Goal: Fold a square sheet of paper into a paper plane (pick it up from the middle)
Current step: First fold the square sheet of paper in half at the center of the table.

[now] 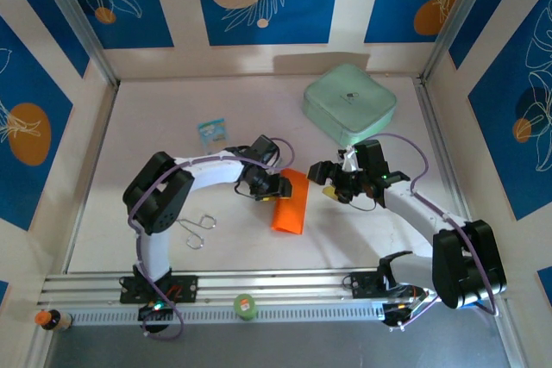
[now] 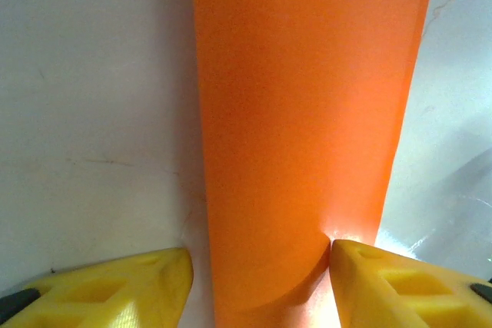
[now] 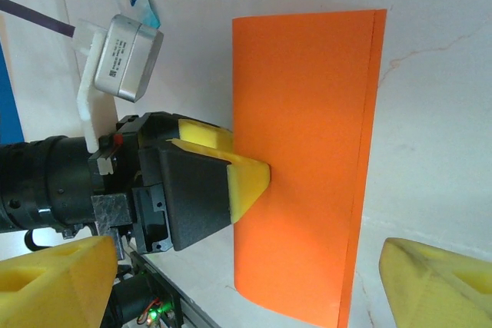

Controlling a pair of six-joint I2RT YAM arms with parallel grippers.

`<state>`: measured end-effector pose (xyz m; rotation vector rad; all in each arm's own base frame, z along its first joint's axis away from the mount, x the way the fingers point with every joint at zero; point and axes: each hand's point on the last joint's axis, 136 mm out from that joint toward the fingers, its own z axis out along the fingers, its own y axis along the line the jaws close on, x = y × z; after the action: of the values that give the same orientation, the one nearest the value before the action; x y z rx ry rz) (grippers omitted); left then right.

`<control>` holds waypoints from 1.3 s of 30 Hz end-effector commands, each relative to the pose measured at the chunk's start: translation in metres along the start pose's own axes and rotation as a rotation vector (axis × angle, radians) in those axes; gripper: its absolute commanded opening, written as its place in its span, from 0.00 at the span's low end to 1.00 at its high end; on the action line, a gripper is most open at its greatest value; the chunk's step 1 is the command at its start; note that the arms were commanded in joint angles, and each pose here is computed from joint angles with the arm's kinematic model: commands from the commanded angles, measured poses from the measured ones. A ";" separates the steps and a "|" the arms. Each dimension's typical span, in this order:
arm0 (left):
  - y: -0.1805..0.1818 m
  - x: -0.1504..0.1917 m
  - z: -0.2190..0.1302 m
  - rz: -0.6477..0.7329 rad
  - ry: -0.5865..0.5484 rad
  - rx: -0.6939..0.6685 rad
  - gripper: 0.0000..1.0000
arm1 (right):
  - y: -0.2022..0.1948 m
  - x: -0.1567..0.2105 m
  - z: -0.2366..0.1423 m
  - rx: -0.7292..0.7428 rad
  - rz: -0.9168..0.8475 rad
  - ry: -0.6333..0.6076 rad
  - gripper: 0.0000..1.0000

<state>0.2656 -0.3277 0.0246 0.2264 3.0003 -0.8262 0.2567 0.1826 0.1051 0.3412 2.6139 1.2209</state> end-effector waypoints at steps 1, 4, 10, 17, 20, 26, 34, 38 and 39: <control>0.058 0.021 0.021 -0.042 0.069 -0.221 0.57 | -0.005 0.006 0.003 0.012 0.012 0.020 0.88; 0.060 0.022 0.022 -0.042 0.072 -0.243 0.57 | -0.008 0.006 0.003 0.019 0.017 0.018 0.88; 0.066 0.021 0.021 -0.036 0.068 -0.297 0.57 | -0.012 0.007 0.003 0.032 0.023 0.014 0.88; 0.072 0.021 0.022 -0.023 0.071 -0.344 0.58 | -0.021 0.007 0.003 0.066 0.046 0.005 0.88; 0.072 0.021 0.025 -0.018 0.079 -0.345 0.58 | -0.022 0.007 0.003 0.069 0.051 0.005 0.89; 0.076 0.023 0.030 -0.003 0.098 -0.356 0.58 | -0.025 0.007 0.005 0.073 0.061 0.011 0.88; 0.076 0.022 0.034 0.012 0.104 -0.354 0.58 | -0.027 0.007 0.007 0.075 0.066 0.020 0.88; 0.078 0.022 0.034 0.013 0.104 -0.359 0.59 | -0.027 0.008 0.008 0.073 0.066 0.023 0.88; 0.078 0.022 0.035 0.012 0.104 -0.359 0.59 | -0.027 0.007 0.008 0.073 0.067 0.022 0.88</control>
<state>0.2659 -0.3272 0.0174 0.2841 3.0483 -0.6473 0.2536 0.1742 0.0836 0.4104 2.6691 1.1475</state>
